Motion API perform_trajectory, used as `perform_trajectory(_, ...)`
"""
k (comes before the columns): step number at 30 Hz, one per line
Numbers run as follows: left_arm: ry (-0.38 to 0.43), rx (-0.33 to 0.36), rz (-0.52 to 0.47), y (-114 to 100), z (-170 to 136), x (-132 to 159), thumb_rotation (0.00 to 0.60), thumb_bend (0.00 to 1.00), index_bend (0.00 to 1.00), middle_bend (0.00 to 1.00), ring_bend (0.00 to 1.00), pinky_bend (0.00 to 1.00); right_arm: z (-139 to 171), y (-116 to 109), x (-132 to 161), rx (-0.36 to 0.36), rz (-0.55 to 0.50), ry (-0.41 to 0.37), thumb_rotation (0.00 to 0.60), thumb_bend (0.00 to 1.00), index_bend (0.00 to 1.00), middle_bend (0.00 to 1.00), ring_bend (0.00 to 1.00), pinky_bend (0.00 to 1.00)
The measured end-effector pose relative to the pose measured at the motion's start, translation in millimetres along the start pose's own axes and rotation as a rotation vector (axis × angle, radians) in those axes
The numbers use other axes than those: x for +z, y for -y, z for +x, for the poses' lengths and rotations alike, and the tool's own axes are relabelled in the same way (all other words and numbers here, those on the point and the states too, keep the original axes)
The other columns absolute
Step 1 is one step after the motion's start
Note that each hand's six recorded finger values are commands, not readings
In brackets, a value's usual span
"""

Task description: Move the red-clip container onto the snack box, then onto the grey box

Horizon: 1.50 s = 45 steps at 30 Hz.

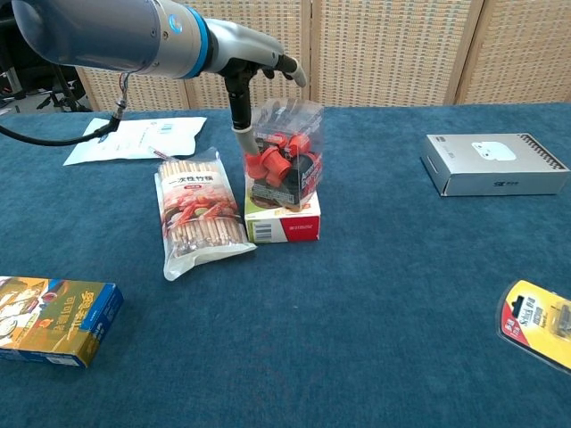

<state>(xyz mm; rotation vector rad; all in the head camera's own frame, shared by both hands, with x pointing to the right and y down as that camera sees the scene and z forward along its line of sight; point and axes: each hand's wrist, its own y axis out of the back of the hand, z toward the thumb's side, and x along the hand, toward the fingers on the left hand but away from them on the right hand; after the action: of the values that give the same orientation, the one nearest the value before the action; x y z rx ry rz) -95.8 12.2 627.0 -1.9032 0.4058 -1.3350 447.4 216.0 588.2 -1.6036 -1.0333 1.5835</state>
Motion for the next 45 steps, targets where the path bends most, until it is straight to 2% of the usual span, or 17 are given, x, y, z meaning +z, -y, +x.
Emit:
perform_trajectory(4,0.005,0.023,-0.086,-7.9,-3.2,-5.4,0.600,0.06,0.00,0.00,0.00,0.00,0.6,-0.5,-1.8,-0.001,0.003,0.013,0.600,0.18,0.02,0.00,0.00,0.00)
perform_trajectory(9,0.026,0.056,-0.254,-29.0,-20.3,-20.7,0.600,0.06,0.00,0.00,0.00,0.00,0.6,-1.2,-1.3,-0.002,0.008,0.014,0.600,0.18,0.02,0.00,0.00,0.00)
perform_trajectory(11,0.035,0.077,-0.270,-37.8,-28.2,-27.3,0.600,0.06,0.00,0.00,0.00,0.00,0.6,-0.8,-0.8,-0.001,0.010,0.013,0.600,0.18,0.02,0.00,0.00,0.00)
perform_trajectory(15,0.062,0.122,-0.274,-46.4,-47.8,-37.6,0.600,0.06,0.00,0.00,0.00,0.00,0.6,-0.1,0.8,-0.002,0.018,0.010,0.600,0.18,0.02,0.00,0.00,0.00)
perform_trajectory(18,0.059,0.177,-0.241,-48.5,-64.9,-52.0,0.600,0.08,0.00,0.00,0.00,0.00,1.3,-0.7,3.1,-0.011,0.023,0.003,0.600,0.18,0.02,0.00,0.00,0.00)
perform_trajectory(24,-0.020,0.370,-0.122,-46.4,-103.3,-92.6,0.600,0.09,0.00,0.00,0.00,0.00,2.1,-2.1,7.9,-0.031,0.032,-0.013,0.600,0.18,0.02,0.00,0.00,0.00)
perform_trajectory(27,-0.086,0.453,-0.087,-24.6,-134.1,-119.7,0.600,0.09,0.00,0.00,0.00,0.00,2.9,-2.1,11.6,-0.044,0.043,-0.023,0.600,0.18,0.02,0.00,0.00,0.00)
perform_trajectory(30,-0.153,0.474,-0.064,17.0,-172.3,-145.1,0.600,0.09,0.00,0.00,0.00,0.00,3.2,-0.3,15.6,-0.051,0.052,-0.034,0.600,0.18,0.02,0.00,0.00,0.00)
perform_trajectory(35,-0.270,0.387,-0.052,99.7,-228.6,-173.1,0.600,0.09,0.00,0.00,0.00,0.00,2.8,2.6,19.2,-0.056,0.073,-0.042,0.600,0.18,0.02,0.00,0.00,0.00)
perform_trajectory(38,-0.326,0.355,-0.065,132.6,-250.8,-182.5,0.600,0.09,0.00,0.00,0.00,0.00,2.5,3.4,21.7,-0.063,0.086,-0.047,0.600,0.18,0.02,0.00,0.00,0.00)
perform_trajectory(41,-0.361,0.337,-0.076,155.4,-268.1,-189.2,0.600,0.09,0.00,0.00,0.00,0.00,2.4,3.8,25.3,-0.072,0.101,-0.053,0.600,0.18,0.02,0.00,0.00,0.00)
perform_trajectory(45,-0.374,0.326,-0.080,172.1,-280.9,-194.3,0.600,0.09,0.00,0.00,0.00,0.00,0.8,5.1,32.0,-0.081,0.109,-0.063,0.600,0.18,0.02,0.00,0.00,0.00)
